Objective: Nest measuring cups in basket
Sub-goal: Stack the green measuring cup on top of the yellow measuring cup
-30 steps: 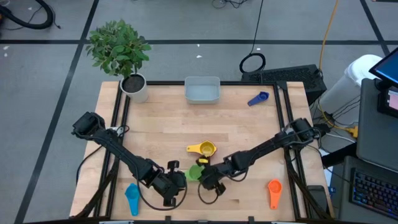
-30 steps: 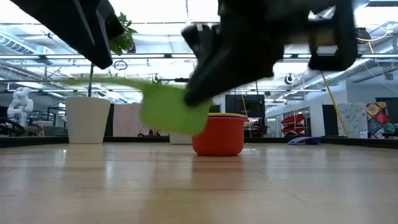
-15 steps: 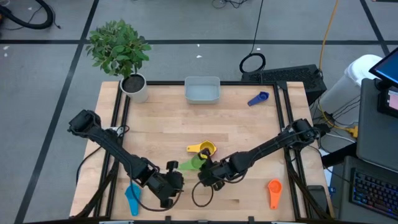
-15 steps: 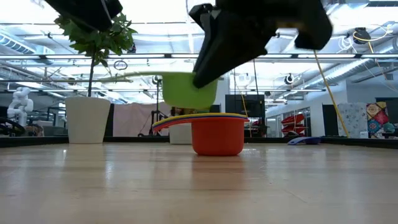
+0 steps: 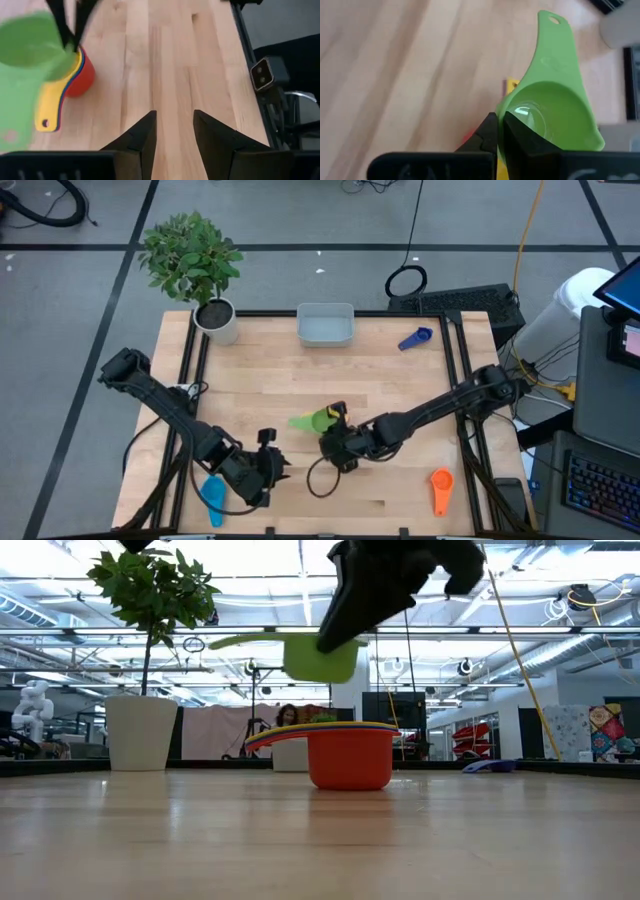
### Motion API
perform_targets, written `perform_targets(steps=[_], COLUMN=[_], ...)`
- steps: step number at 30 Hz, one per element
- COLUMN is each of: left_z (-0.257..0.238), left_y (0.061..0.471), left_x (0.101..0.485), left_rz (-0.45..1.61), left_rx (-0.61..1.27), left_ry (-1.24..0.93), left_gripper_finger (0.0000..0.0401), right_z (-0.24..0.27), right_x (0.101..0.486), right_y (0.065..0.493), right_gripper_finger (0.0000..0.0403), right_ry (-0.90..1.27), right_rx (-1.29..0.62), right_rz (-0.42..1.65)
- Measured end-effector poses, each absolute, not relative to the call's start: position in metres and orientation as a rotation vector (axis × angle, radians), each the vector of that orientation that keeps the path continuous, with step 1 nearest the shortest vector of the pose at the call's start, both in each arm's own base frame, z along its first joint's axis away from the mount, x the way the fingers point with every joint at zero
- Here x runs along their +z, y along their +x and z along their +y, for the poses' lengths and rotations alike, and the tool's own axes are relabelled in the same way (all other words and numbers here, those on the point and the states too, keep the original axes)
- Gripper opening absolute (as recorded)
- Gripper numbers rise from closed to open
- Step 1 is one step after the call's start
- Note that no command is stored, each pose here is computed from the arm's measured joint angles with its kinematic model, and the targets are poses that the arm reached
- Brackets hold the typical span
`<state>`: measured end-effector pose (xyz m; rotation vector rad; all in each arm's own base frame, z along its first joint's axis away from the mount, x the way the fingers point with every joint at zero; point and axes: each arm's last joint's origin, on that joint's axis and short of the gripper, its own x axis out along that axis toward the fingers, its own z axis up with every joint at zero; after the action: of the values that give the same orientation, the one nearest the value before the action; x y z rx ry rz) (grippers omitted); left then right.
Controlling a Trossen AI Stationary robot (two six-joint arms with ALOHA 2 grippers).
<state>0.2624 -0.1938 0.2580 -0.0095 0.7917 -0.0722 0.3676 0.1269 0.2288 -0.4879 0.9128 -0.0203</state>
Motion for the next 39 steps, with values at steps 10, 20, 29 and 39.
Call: perform_targets(steps=[10, 20, 29, 39], left_z=[-0.193, -0.193, -0.193, -0.193], left_y=[0.262, 0.262, 0.262, 0.262], left_x=[0.258, 0.258, 0.258, 0.258], left_rz=[0.797, 0.796, 0.796, 0.796], left_rx=[-0.065, -0.064, -0.064, -0.059], left_ry=[-0.011, -0.01, -0.011, -0.023], left_gripper_finger=[0.0131, 0.0131, 0.0131, 0.0131], right_z=[0.104, 0.104, 0.101, 0.104], right_x=[0.226, 0.216, 0.196, 0.198], right_y=[0.365, 0.363, 0.359, 0.363], right_gripper_finger=[0.0, 0.0, 0.0002, 0.0084], right_ry=[-0.31, -0.25, -0.241, -0.202], right_rx=[-0.046, -0.021, -0.021, 0.025], right_rz=[1.025, 1.035, 1.028, 0.979])
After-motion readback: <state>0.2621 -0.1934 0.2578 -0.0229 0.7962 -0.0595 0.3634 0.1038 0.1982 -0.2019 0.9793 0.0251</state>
